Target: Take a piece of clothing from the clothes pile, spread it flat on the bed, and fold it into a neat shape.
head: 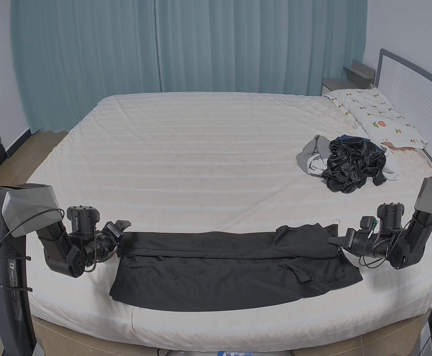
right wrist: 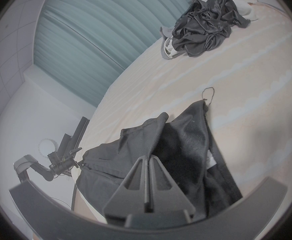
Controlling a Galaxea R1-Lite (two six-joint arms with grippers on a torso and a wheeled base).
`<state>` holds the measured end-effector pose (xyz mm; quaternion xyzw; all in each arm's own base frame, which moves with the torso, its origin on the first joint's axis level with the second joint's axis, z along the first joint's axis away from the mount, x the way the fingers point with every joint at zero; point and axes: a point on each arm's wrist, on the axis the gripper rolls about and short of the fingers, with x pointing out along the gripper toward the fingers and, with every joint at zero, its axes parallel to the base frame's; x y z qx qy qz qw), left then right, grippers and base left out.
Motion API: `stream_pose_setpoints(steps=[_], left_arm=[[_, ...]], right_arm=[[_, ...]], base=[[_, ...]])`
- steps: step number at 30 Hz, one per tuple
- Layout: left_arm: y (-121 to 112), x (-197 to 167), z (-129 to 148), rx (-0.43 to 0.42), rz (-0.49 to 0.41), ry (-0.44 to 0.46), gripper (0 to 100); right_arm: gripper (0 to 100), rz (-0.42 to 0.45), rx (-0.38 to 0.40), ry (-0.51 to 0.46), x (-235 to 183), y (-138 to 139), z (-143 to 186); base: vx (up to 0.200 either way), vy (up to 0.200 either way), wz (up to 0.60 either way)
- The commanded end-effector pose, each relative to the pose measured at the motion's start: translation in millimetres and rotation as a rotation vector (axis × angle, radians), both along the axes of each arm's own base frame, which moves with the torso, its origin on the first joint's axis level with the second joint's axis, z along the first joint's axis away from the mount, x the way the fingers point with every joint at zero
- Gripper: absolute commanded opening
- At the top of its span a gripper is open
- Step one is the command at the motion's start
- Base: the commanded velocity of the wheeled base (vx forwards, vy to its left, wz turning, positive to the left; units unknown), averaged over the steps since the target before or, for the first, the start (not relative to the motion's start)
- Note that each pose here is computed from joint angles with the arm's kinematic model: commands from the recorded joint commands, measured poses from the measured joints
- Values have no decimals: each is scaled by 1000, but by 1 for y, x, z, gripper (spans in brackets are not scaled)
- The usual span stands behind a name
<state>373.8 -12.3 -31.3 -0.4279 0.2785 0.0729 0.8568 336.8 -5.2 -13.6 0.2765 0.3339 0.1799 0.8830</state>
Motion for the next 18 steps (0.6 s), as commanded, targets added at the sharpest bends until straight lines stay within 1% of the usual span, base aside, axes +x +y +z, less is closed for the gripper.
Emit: stream_pose_setpoints(steps=[1,5,11,12,14,15,16,17,18], left_arm=[[0,0,0,-2,1,0,100],[0,0,-1,0,0,1,100],[0,0,0,0,0,0,100],[0,0,-1,-2,1,1,100],[0,0,-1,-2,1,1,100],[0,0,0,-2,1,0,100],[0,0,0,-2,1,0,100],[0,0,1,-3,2,-2,100],[0,0,1,-5,3,-1,100]], right_arm=[[0,8,-18,14,-6,-2,1],[0,32,-55,27,-9,-3,-3],[0,48,-78,36,-12,-5,-5],[100,49,-81,28,-11,-4,-4],[100,41,-83,8,-9,-4,0],[100,35,-83,-25,-7,-5,10],[100,35,-83,-25,-7,-5,10],[100,26,-73,-59,-3,-5,24],[100,20,-61,-70,0,-2,30]], base=[[0,0,0],[0,0,0],[0,0,0],[0,0,0],[0,0,0],[0,0,0],[0,0,0],[0,0,0],[0,0,0]])
